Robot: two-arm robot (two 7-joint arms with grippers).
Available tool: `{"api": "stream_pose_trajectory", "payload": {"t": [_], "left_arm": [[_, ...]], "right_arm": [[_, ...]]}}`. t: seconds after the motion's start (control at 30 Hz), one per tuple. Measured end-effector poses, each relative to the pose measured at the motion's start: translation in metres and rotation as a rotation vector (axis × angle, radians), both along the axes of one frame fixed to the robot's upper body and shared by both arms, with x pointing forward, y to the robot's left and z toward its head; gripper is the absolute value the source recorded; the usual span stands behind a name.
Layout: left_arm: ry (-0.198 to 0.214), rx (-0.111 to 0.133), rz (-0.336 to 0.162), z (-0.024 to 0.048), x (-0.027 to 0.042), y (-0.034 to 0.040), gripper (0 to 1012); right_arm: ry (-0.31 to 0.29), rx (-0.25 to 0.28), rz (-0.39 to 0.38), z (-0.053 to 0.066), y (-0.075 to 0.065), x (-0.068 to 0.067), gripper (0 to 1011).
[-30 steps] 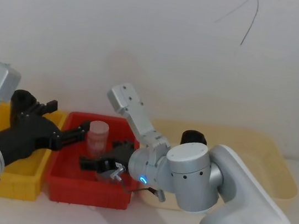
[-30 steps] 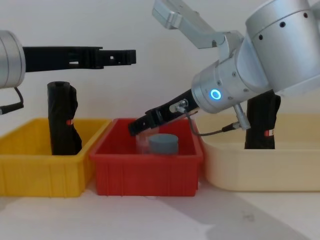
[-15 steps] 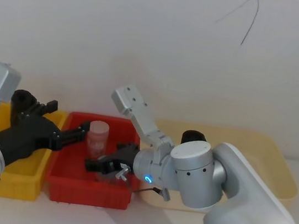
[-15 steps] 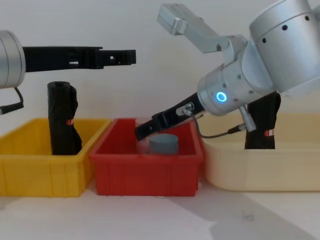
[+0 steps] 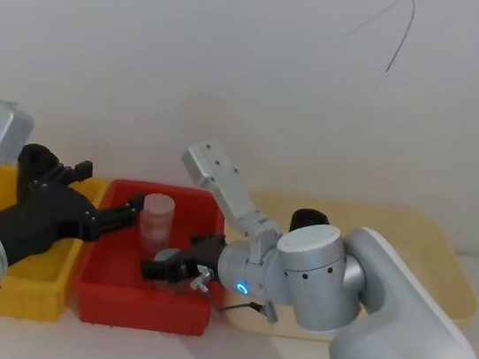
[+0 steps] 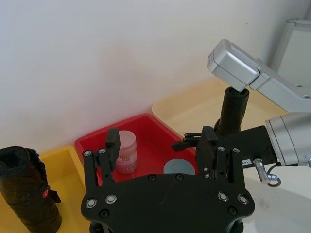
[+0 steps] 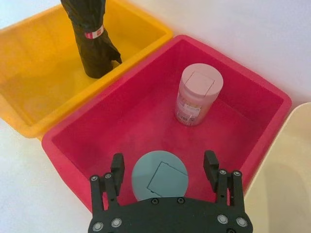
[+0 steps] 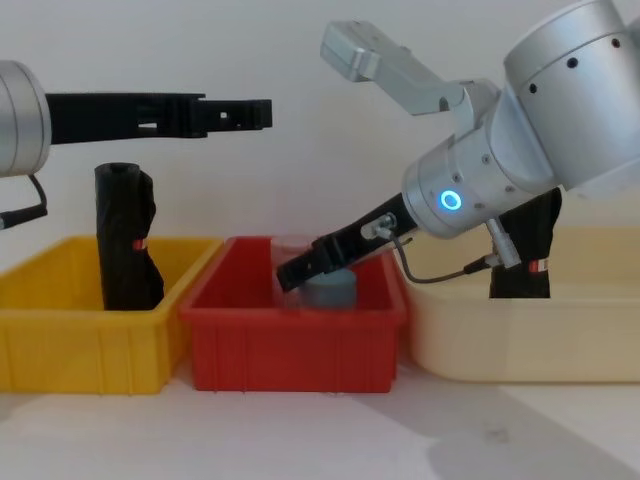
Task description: Pick up the garbage bag with the one hand and transfer it to the other hand.
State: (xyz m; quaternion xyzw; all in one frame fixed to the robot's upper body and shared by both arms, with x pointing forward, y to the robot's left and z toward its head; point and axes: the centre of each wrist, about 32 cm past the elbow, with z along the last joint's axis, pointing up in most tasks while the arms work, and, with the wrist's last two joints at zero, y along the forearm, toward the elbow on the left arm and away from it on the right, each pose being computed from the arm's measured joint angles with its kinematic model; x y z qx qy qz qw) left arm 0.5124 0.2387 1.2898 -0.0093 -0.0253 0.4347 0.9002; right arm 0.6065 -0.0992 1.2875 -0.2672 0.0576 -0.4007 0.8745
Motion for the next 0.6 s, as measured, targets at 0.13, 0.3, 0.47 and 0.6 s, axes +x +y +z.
{"api": "stream_pose_trajectory", "payload": {"t": [0.13, 0.3, 0.47, 0.6], "left_arm": [[0.000, 0.000, 0.000, 0.0000, 0.0000, 0.0000, 1002], [0.000, 0.000, 0.000, 0.0000, 0.0000, 0.0000, 1001], [0.000, 0.000, 0.000, 0.0000, 0.0000, 0.0000, 1001], [0.000, 0.000, 0.000, 0.0000, 0.0000, 0.0000, 1001]], "right_arm": [[0.004, -0.003, -0.001, -0.0011, -0.0008, 0.0011, 1000], [0.014, -0.009, 0.006, -0.0024, -0.0019, 0.0013, 1000], [0.028, -0.016, 0.018, -0.0045, -0.0026, -0.0002, 999], [0.036, -0.017, 0.026, -0.0058, -0.0029, -0.0017, 1000]]}}
